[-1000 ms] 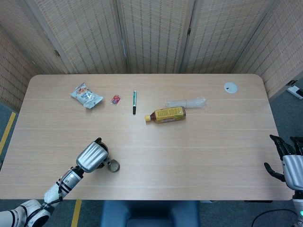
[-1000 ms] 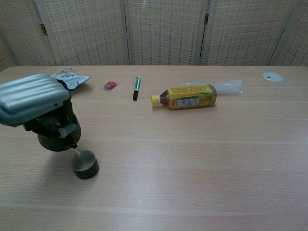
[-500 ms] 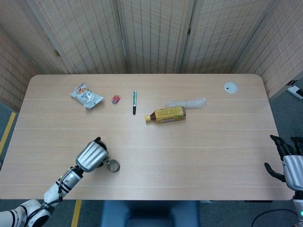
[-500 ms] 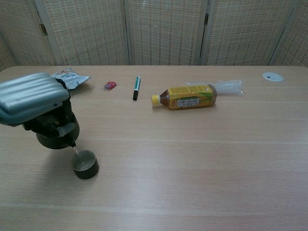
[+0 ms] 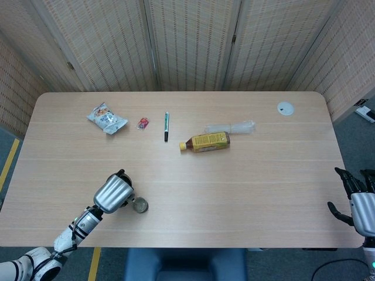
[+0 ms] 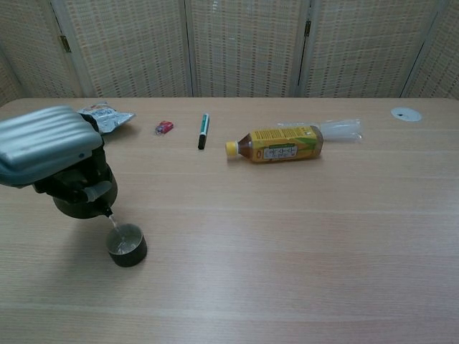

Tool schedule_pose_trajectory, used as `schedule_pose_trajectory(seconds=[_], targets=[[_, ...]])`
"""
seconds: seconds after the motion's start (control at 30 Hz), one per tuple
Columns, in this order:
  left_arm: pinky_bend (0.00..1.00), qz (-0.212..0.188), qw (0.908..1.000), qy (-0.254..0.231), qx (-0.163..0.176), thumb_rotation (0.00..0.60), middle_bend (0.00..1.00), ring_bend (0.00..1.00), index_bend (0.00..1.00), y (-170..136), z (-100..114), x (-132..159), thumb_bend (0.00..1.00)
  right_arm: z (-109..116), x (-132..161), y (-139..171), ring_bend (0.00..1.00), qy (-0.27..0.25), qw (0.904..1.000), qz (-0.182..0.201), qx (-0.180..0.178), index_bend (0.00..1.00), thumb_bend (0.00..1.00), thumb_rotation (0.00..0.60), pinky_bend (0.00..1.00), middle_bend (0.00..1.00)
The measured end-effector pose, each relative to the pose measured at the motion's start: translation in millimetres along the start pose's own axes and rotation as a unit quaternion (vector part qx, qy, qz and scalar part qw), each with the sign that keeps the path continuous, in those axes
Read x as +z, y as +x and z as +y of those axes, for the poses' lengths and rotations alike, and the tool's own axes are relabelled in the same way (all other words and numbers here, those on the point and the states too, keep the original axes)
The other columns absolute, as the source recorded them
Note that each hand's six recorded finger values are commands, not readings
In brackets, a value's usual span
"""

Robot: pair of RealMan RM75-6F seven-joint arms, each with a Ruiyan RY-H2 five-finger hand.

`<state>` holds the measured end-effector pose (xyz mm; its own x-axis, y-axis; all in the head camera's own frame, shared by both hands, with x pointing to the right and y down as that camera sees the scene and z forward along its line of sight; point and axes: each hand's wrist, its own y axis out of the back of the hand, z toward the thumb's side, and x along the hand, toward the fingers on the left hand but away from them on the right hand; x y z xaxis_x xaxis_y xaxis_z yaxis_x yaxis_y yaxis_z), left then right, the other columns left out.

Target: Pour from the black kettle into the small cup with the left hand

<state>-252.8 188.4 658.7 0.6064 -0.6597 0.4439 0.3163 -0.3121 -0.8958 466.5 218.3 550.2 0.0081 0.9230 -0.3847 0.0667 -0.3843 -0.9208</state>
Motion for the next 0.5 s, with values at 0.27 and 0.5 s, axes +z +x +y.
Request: schedule_pose_trajectory(seconds=[0.27,0.5], targets=[[0.41,0.000,0.9999,0.011,0.004,0.539,1.00,0.94,1.00,0.4,0.9,0.0,0.53,0.4,-0.6,0.2,0.27,0.000,1.0000,0.000,-0.001,0.09,0.31,0.600,0.07,0.19],[0.41,0.002,0.9999,0.011,0.004,0.540,1.00,0.94,1.00,0.8,0.4,0.5,0.53,0.8,-1.4,0.9,0.27,-0.001,1.0000,-0.001,-0.002,0.09,0.31,0.600,0.07,0.19]])
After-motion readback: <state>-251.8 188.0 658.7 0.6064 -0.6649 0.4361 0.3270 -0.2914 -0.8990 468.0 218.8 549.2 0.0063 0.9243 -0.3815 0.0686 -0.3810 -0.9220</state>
